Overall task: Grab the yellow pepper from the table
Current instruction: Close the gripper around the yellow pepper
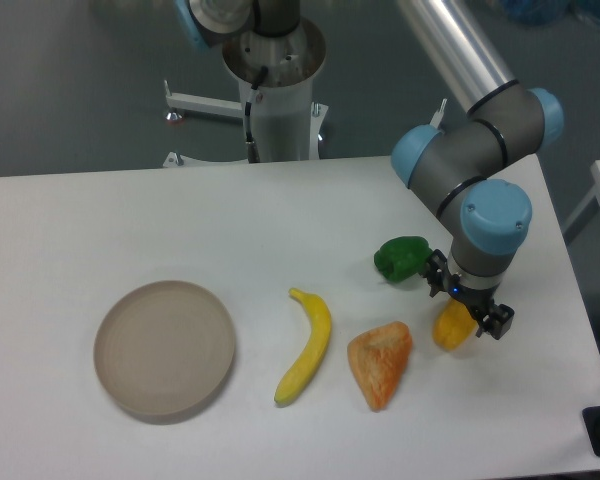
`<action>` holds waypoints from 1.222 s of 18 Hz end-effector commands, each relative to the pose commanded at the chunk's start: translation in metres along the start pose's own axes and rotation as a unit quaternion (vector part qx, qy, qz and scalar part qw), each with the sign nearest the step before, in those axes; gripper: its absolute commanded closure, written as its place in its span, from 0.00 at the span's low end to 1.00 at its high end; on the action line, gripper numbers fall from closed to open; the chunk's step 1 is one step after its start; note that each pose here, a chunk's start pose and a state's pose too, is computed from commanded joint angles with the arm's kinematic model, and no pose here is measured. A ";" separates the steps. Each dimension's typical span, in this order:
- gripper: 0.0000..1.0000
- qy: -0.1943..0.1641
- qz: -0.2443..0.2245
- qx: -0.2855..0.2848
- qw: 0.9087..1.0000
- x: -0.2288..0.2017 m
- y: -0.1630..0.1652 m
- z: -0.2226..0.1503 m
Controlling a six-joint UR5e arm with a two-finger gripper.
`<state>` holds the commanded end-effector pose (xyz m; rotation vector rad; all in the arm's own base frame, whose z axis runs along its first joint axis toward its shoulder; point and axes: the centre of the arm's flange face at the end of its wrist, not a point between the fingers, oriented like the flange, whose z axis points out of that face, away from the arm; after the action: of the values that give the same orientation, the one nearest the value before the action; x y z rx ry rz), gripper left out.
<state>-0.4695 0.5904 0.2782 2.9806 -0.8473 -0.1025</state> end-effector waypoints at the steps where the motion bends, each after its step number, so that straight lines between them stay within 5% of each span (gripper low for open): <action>1: 0.00 0.005 -0.001 -0.001 1.000 0.002 0.002 0.006; 15: 0.00 0.010 -0.038 -0.001 0.999 0.003 0.009 0.020; 16: 0.07 0.008 -0.037 0.000 0.999 0.003 0.009 0.020; 18: 0.43 0.005 -0.036 0.000 0.999 0.002 0.010 0.018; 19: 0.50 0.006 -0.036 0.000 0.999 0.002 0.009 0.019; 22: 0.50 0.005 -0.036 0.000 0.999 0.001 0.010 0.017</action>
<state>-0.4752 0.5807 0.2619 3.0100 -0.7400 -0.0910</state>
